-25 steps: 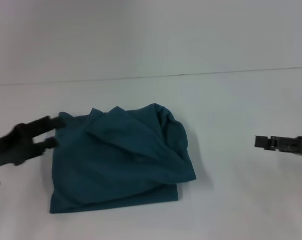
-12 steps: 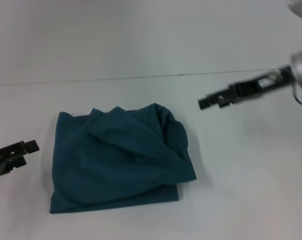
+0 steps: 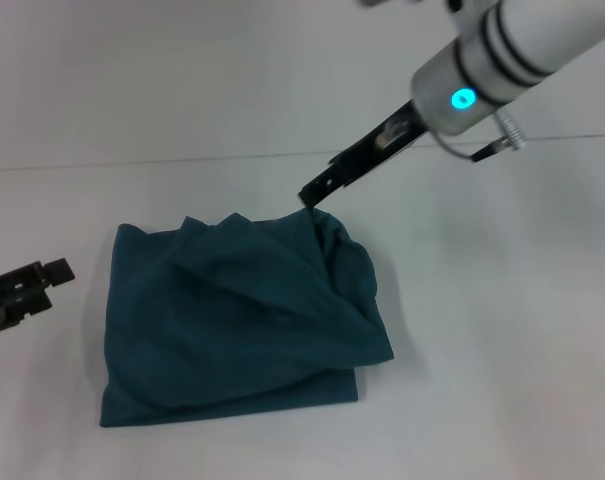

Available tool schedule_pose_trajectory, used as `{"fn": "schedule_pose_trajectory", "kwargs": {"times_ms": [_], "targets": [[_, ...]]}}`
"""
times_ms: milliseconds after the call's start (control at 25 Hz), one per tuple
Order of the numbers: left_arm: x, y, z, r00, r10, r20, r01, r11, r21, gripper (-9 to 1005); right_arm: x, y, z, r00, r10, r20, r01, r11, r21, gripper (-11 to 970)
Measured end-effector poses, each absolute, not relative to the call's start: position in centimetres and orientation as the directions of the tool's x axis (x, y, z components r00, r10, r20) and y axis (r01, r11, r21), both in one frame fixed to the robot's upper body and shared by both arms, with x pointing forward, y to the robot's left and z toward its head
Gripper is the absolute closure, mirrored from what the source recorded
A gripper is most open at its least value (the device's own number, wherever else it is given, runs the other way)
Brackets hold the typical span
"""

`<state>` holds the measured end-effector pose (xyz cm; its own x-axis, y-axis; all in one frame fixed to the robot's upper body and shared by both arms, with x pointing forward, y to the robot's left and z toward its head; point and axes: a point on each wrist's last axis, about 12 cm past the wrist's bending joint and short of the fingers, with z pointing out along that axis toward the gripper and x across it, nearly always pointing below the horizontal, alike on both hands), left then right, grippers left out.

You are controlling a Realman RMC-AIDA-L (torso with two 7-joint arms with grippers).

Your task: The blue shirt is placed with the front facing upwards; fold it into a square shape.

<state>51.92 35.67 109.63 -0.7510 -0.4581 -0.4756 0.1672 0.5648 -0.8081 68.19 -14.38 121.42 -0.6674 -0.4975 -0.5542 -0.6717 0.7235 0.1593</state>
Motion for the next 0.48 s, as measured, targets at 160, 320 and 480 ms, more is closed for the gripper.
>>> {"fn": "schedule_pose_trajectory", "kwargs": {"times_ms": [160,320,480], "targets": [[51.8,35.6,110.0,-0.738,-0.474,-0.480,0.190,0.536,-0.822,197,67.8,-12.5,120.4,-0.691,-0.498,-0.524,-0.660,0.730,0.178,76],[51.9,35.3,110.3,-0.731,-0.484,-0.481,0.210,0.511,-0.834,197,67.2,-11.4,119.2,-0.738,-0.445,-0.508,-0.624,0.737,0.260,76],[51.9,34.8,110.5,-0.719,-0.502,-0.481,0.231,0.481,-0.846,197,67.0,-11.2,117.7,-0.790,-0.337,-0.512,-0.557,0.744,0.370,77]]}}
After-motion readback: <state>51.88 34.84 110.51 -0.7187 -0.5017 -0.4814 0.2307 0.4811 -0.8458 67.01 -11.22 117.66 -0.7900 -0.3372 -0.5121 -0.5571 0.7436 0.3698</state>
